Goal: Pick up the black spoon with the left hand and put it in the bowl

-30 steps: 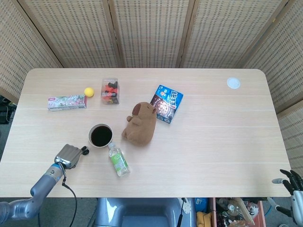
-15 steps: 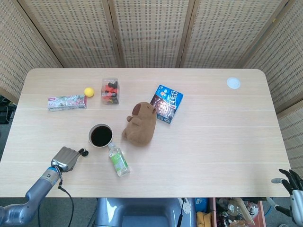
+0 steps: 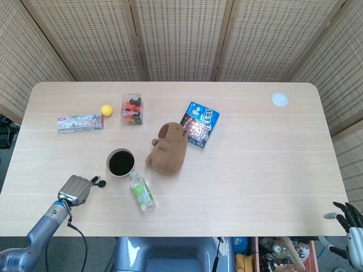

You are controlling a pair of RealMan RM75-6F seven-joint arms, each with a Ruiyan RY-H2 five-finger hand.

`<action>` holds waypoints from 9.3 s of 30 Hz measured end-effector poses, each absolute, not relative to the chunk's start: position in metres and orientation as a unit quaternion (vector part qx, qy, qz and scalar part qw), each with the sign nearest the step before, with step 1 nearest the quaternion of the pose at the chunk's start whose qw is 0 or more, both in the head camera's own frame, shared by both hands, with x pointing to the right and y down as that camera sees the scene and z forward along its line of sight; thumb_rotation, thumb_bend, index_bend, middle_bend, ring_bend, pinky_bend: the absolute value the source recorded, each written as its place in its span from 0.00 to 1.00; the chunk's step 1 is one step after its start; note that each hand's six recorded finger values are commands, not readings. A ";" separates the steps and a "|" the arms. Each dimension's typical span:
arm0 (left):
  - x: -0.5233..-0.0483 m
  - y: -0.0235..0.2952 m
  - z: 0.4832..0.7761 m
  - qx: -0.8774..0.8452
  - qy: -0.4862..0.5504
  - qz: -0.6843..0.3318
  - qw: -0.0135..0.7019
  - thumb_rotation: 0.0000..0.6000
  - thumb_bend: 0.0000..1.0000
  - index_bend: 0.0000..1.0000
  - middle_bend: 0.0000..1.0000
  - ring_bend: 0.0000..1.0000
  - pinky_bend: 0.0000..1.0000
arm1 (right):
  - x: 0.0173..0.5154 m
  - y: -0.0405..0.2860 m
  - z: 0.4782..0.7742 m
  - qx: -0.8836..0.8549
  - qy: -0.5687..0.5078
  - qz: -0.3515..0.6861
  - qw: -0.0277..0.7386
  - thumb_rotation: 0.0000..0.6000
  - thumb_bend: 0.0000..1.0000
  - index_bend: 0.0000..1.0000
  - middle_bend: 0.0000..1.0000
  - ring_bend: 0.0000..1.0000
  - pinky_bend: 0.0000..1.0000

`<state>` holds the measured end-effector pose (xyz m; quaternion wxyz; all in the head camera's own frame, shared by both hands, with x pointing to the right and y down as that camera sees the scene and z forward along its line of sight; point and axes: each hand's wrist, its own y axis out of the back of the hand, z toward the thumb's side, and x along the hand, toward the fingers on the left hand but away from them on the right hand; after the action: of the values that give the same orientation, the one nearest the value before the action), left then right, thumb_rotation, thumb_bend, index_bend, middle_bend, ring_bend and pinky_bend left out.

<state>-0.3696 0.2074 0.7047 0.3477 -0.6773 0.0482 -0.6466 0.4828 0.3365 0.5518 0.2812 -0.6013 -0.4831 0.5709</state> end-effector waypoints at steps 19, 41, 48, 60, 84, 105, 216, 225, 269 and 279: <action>-0.381 0.202 0.695 -0.668 0.108 -0.637 0.369 1.00 0.55 0.14 0.42 0.23 0.28 | 0.480 0.334 0.551 -0.604 -0.481 0.569 0.284 1.00 0.30 0.43 0.27 0.13 0.22; -0.408 0.200 0.672 -0.653 0.265 -0.605 0.371 1.00 0.47 0.20 0.12 0.00 0.00 | 0.478 0.334 0.552 -0.606 -0.481 0.566 0.285 1.00 0.30 0.43 0.27 0.13 0.22; -0.417 0.201 0.673 -0.646 0.279 -0.609 0.366 1.00 0.42 0.26 0.12 0.00 0.00 | 0.478 0.334 0.553 -0.607 -0.480 0.566 0.284 1.00 0.30 0.43 0.27 0.13 0.22; -0.428 0.205 0.676 -0.635 0.284 -0.622 0.360 1.00 0.42 0.37 0.12 0.00 0.00 | 0.478 0.334 0.553 -0.607 -0.479 0.567 0.284 1.00 0.30 0.43 0.27 0.13 0.22; -0.444 0.210 0.685 -0.613 0.264 -0.648 0.368 1.00 0.42 0.43 0.12 0.00 0.00 | 0.477 0.334 0.554 -0.608 -0.478 0.568 0.283 1.00 0.30 0.43 0.27 0.13 0.22; -0.430 0.213 0.734 -0.641 0.275 -0.651 0.300 1.00 0.42 0.46 0.12 0.00 0.00 | 0.478 0.335 0.553 -0.604 -0.478 0.571 0.284 1.00 0.30 0.43 0.27 0.13 0.22; -0.433 0.157 0.685 -0.589 0.210 -0.618 0.477 1.00 0.42 0.63 0.15 0.00 0.00 | 0.480 0.335 0.547 -0.602 -0.485 0.566 0.288 1.00 0.30 0.43 0.27 0.13 0.22; -0.403 0.125 0.664 -0.544 0.130 -0.574 0.598 1.00 0.42 0.63 0.15 0.00 0.00 | 0.481 0.337 0.546 -0.601 -0.489 0.563 0.288 1.00 0.30 0.43 0.27 0.13 0.22; -0.250 0.120 0.719 -0.390 -0.088 -0.424 0.813 1.00 0.42 0.66 0.15 0.00 0.00 | 0.494 0.344 0.549 -0.590 -0.497 0.573 0.276 1.00 0.30 0.43 0.27 0.13 0.22; -0.232 0.105 0.729 -0.381 -0.075 -0.440 0.810 1.00 0.42 0.67 0.15 0.00 0.00 | 0.495 0.345 0.550 -0.590 -0.495 0.576 0.273 1.00 0.30 0.43 0.27 0.13 0.22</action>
<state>-0.2323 0.1053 0.7288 0.8097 -0.3813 -0.0753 -0.4397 0.4952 0.3449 0.5501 0.2735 -0.5899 -0.4951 0.5763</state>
